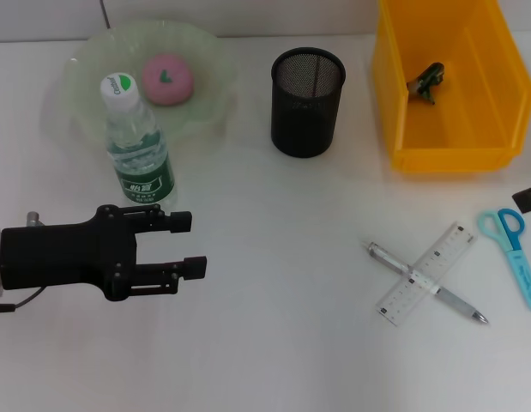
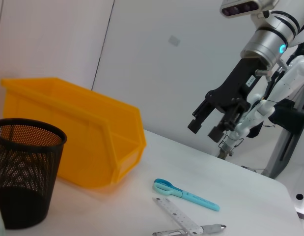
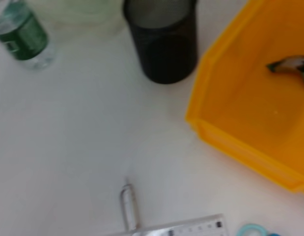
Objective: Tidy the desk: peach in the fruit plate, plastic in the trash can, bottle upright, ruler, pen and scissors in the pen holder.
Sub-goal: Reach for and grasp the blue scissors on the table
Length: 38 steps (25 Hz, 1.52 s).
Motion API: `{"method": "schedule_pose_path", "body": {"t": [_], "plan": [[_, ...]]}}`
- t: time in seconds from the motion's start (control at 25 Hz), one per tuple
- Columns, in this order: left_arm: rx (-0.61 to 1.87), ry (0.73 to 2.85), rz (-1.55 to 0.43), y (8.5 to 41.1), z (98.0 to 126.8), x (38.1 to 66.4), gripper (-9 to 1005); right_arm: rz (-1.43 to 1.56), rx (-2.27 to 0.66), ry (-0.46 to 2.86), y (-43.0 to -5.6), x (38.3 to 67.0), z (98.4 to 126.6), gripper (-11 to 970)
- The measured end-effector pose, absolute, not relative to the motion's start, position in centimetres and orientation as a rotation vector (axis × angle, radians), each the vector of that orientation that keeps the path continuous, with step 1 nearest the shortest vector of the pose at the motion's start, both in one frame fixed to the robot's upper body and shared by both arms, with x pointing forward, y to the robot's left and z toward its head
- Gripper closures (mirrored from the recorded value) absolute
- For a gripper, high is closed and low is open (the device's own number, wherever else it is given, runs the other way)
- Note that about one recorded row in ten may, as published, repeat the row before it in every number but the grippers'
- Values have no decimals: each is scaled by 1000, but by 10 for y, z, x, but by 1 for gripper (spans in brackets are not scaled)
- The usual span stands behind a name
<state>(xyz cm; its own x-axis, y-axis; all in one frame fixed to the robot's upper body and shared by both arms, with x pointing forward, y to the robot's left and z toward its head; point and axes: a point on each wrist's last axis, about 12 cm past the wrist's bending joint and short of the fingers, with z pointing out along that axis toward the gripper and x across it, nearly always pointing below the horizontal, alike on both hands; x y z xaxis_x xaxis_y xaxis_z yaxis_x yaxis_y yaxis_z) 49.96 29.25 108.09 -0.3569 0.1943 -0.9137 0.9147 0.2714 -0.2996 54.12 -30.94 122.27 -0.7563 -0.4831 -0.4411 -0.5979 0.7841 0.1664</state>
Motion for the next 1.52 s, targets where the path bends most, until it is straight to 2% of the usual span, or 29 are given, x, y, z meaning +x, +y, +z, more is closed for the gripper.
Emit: {"method": "schedule_pose_path", "body": {"t": [0.2, 0.52, 1.52], "plan": [[1011, 1745, -1123, 293, 1081, 502, 271, 356, -596, 2642, -320, 544, 1215, 191], [1016, 1744, -1115, 292, 1082, 504, 270, 256, -482, 2709, -326, 545, 1209, 192], [1013, 1733, -1097, 292, 1084, 508, 271, 241, -392, 2758, -311, 555, 1195, 196]]}}
